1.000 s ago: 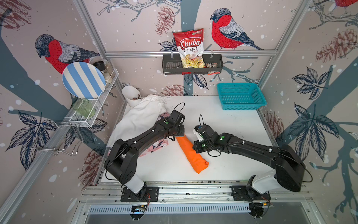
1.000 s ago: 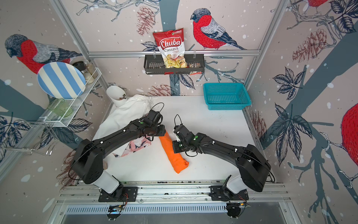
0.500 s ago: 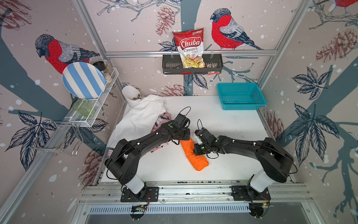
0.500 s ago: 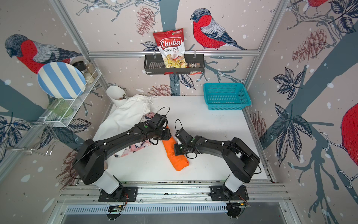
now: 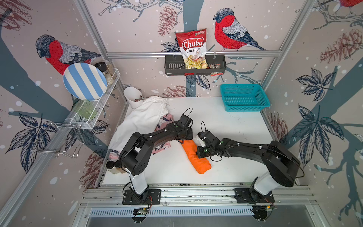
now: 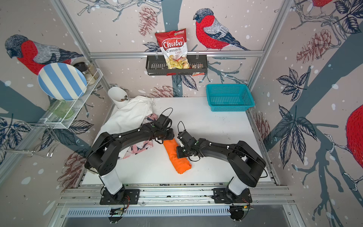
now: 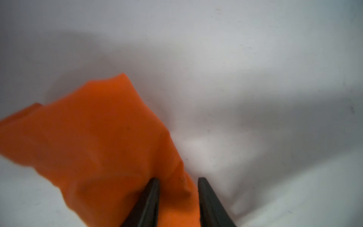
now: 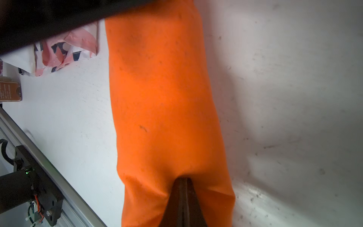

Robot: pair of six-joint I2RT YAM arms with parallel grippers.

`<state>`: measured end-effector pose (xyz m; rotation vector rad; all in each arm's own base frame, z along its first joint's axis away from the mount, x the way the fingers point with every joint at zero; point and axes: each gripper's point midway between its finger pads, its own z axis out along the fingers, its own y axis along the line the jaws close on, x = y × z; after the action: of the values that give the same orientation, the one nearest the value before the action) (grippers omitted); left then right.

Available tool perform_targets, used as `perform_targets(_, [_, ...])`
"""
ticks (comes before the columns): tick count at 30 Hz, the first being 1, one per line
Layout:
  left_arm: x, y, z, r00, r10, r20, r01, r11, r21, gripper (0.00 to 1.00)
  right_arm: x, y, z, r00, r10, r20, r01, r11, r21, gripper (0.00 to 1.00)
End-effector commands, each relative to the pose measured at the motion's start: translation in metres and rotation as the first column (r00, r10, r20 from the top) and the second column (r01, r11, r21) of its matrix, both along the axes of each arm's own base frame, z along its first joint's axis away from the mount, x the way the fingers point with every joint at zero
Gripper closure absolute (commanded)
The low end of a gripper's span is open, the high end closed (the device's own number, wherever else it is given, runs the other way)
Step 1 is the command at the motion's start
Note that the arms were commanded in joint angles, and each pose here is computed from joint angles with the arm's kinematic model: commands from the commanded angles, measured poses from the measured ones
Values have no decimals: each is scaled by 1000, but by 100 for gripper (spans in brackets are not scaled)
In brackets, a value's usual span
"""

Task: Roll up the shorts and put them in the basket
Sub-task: Pick up the shorts from the center of the board.

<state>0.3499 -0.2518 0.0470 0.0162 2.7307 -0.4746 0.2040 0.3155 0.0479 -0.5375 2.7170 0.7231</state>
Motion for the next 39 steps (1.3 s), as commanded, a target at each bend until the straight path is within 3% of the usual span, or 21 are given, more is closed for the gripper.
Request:
perform_targets(1, [11,25,-18,999,43,5,-43,997,65,63,-5,-5,-2,1000,7,-3,-7,1000,-27,93])
perform_targets(5, [23,33,-7,998,49,37,-52,994,95,63,-3,-4,5,1000,9,17,-8,999,-35,93])
perform_targets(8, [36,36,21,994,56,92,-63,995,78,62,0,-5,14,999,6,44,-4,999,-49,90])
perform_targets(15, [40,50,102,972,60,228,-76,995,60,59,7,0,43,991,53,126,-36,990,-136,54])
perform_targets(26, [-6,117,177,920,96,379,-141,986,91,49,7,39,50,980,175,99,-142,950,-277,5])
perform_targets(32, [-21,137,170,892,105,439,-156,984,83,46,18,54,28,977,204,62,-173,929,-326,1])
perform_targets(39, [-32,133,133,906,114,408,-140,990,35,46,31,57,-4,982,186,6,-169,902,-397,2])
